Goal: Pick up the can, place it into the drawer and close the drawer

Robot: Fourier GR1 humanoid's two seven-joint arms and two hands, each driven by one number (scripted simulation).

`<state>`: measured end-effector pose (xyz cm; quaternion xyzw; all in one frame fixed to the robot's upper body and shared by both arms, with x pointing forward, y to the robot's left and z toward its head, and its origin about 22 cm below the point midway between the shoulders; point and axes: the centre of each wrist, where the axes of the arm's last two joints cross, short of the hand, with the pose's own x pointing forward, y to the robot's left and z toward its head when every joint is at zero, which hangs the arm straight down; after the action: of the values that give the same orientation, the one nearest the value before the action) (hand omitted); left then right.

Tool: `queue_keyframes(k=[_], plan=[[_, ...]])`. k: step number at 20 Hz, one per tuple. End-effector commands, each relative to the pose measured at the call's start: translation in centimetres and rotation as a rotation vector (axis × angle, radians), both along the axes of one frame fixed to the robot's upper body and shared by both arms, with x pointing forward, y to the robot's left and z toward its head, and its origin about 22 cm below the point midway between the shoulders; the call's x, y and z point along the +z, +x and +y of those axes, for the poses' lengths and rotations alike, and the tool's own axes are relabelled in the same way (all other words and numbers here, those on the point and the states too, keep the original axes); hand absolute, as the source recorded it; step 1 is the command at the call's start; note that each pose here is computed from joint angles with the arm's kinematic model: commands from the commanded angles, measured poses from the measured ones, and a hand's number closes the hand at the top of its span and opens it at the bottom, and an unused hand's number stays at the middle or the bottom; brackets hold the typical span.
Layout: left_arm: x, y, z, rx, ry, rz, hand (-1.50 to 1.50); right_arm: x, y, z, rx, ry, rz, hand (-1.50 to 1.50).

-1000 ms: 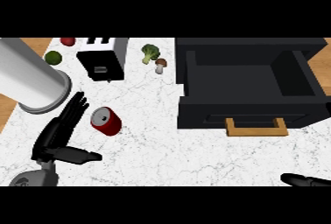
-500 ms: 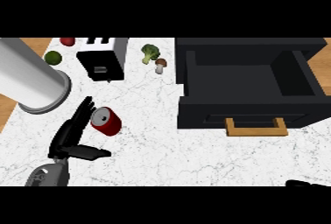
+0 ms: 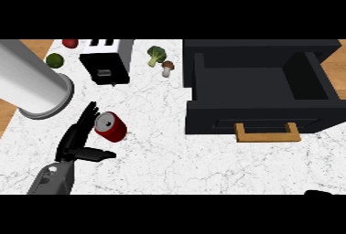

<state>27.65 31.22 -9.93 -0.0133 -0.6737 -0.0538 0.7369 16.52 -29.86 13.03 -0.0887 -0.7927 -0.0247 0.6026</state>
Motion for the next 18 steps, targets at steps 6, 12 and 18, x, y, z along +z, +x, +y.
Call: queue_keyframes(k=[6, 12, 18], plan=[[-2.2, 1.2, -0.1, -0.012, -0.015, 0.025, -1.5, 1.7, -0.5, -0.7, 0.018, 0.002, -0.012, -1.5], [-0.5, 3.9, -1.1, -0.049, -0.022, -0.013, -1.5, 1.6, -0.4, 0.6, -0.005, -0.024, 0.008, -1.5], [-0.6, 5.0, -3.9, -0.149, -0.04, -0.013, -1.5, 0.1, 0.1, 0.2, -0.017, 0.001, -0.013, -1.5]])
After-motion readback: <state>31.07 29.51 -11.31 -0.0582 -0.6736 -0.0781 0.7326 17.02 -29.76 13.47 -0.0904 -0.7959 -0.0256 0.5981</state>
